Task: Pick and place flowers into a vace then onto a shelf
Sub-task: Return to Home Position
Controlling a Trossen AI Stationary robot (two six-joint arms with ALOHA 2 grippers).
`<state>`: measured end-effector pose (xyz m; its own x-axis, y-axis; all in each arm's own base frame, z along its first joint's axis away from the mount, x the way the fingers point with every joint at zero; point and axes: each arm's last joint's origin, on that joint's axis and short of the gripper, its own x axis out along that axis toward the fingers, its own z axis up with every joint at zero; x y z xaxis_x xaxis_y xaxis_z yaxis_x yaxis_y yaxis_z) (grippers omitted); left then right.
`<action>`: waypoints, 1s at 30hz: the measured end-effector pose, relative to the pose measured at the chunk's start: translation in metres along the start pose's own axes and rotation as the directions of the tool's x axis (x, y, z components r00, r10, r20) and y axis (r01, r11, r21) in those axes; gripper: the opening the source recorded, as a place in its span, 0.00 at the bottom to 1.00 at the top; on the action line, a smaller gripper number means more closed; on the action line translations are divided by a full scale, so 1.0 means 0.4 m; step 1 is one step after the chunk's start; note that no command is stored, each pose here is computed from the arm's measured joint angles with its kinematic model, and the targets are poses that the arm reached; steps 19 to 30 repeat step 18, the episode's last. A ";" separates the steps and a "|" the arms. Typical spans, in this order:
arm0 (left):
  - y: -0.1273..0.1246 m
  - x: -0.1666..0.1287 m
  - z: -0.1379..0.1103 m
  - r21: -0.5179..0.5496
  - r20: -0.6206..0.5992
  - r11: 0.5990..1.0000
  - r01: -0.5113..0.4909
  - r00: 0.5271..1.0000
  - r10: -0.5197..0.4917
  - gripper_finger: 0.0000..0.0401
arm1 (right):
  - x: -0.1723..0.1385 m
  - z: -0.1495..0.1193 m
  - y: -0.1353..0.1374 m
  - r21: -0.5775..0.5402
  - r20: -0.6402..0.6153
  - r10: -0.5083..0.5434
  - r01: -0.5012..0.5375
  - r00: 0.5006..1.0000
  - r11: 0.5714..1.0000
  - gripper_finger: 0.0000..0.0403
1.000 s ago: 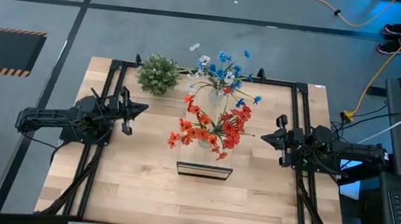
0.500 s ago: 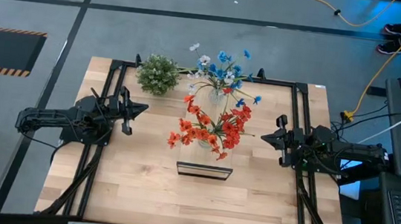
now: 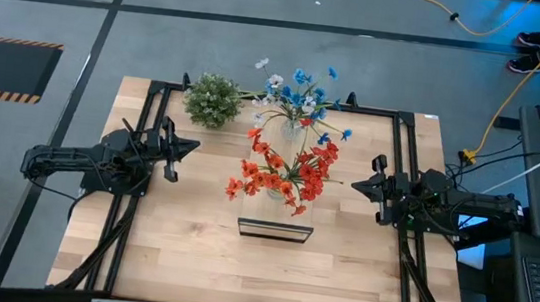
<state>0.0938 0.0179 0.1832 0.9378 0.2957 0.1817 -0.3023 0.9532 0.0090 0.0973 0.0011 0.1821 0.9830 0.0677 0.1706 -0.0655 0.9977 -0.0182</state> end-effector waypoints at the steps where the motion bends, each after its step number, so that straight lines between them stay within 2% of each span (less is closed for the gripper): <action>1: 0.000 0.000 0.000 0.000 0.000 1.000 0.000 1.000 0.000 0.01 | 0.000 0.000 0.000 0.001 0.000 0.000 0.000 1.000 1.000 0.01; 30: 0.000 0.000 0.000 0.000 0.000 1.000 0.000 1.000 0.000 0.02 | 0.000 0.000 0.000 0.000 0.000 -0.001 0.001 1.000 1.000 0.01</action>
